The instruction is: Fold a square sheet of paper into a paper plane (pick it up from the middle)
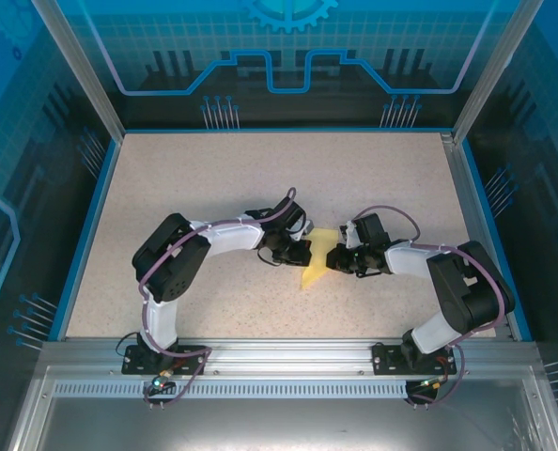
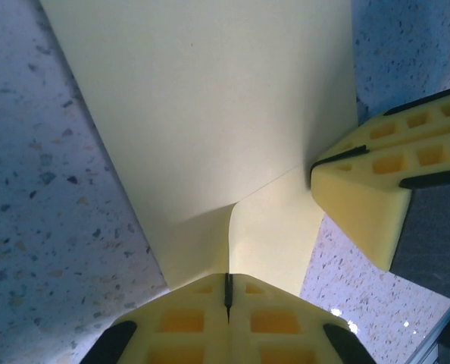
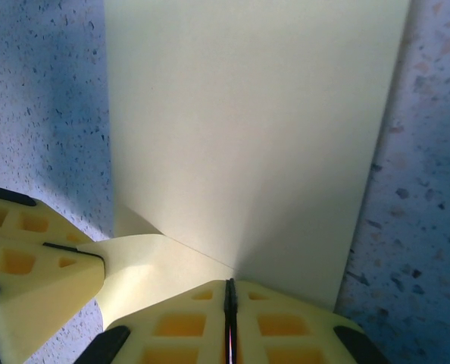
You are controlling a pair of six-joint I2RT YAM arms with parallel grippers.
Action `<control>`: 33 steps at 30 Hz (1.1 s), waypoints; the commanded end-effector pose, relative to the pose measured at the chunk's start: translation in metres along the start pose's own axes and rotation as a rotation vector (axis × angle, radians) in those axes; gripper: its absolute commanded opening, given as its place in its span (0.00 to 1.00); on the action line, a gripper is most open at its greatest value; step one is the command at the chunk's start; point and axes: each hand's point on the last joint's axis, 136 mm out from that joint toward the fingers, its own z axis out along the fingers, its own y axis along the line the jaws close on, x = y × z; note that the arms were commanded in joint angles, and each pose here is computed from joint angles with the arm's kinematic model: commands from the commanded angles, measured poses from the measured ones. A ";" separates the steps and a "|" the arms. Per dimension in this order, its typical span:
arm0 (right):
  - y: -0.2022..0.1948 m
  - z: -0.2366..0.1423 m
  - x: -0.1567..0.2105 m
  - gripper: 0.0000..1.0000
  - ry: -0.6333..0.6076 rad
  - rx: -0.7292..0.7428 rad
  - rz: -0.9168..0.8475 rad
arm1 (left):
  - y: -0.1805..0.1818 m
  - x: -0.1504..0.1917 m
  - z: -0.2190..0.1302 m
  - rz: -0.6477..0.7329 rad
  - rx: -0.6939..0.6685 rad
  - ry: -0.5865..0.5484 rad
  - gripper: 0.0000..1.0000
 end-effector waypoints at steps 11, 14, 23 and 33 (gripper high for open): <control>-0.004 0.006 0.011 0.10 0.043 0.001 -0.011 | 0.016 -0.007 0.003 0.018 -0.057 0.002 0.05; -0.004 0.005 0.011 0.10 0.045 0.001 -0.013 | 0.018 -0.006 0.005 0.017 -0.063 0.007 0.05; -0.003 0.004 0.012 0.10 0.049 -0.001 -0.023 | 0.032 -0.006 0.008 0.030 -0.126 0.003 0.05; -0.001 0.003 0.011 0.10 0.051 -0.001 -0.032 | 0.049 -0.002 0.013 0.049 -0.200 0.011 0.05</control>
